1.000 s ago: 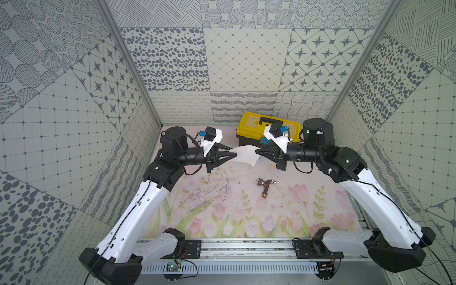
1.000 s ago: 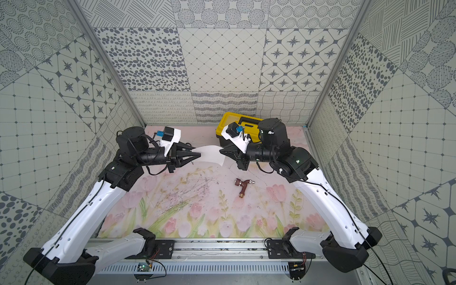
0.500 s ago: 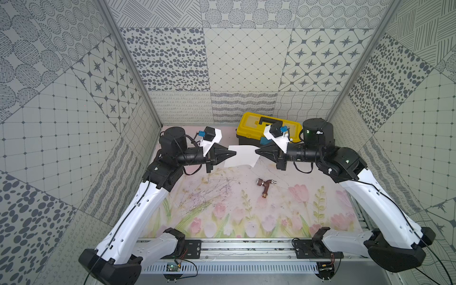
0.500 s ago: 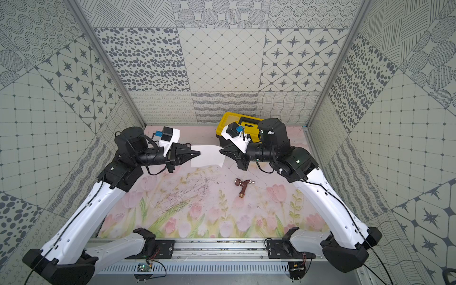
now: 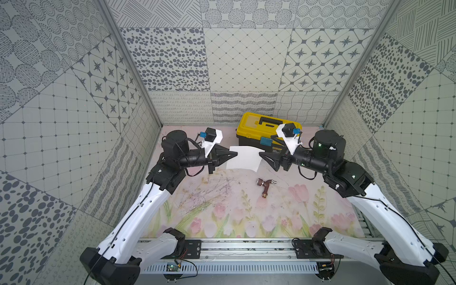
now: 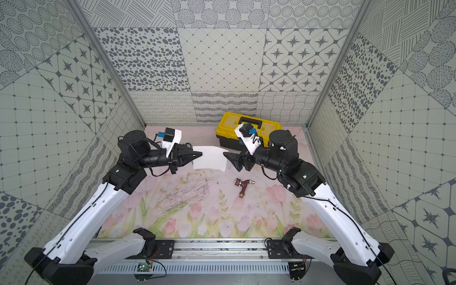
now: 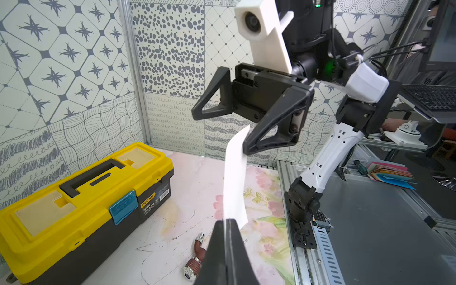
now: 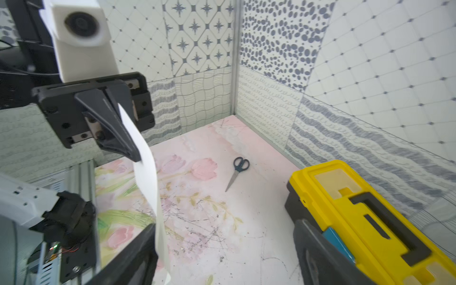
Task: Fold the square paper along the opposite sides
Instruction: Pick up the paper from the center of the board, then fold the paper.
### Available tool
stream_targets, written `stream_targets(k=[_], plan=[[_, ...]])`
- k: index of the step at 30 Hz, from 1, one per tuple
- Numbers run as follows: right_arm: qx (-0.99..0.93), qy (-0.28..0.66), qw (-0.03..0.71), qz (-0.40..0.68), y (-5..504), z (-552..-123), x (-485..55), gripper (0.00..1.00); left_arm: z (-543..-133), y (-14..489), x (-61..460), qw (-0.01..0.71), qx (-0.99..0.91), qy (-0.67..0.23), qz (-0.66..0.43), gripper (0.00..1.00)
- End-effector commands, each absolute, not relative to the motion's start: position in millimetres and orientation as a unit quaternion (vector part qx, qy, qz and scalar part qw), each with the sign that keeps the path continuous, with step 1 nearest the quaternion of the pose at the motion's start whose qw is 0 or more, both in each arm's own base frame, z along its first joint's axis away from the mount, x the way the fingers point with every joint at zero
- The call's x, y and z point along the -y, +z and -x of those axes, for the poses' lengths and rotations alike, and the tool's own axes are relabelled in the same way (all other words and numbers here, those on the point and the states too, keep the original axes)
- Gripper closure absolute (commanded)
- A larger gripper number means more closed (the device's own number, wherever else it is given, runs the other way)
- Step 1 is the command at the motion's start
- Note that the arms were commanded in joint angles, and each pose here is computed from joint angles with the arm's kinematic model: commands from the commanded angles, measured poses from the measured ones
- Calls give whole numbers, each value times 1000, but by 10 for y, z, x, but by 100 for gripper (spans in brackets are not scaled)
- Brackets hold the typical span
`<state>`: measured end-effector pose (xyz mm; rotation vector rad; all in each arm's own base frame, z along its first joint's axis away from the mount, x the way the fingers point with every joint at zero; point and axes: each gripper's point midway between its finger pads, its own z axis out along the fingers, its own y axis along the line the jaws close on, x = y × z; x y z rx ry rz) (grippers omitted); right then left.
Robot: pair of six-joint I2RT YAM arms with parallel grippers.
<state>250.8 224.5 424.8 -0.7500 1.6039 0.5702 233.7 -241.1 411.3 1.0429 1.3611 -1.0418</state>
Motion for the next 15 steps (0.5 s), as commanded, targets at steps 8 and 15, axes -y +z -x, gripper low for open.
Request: stream_targets(k=[8,15], plan=[[-671,292,640,234,4398,-2803,-1932,13,-2481,4595,2314,620,-519,-488,-330,100],[-626,357,606,337,4341,-2563,-2263,14,-2512,4662,2357,607,-514,-516,-319,100]])
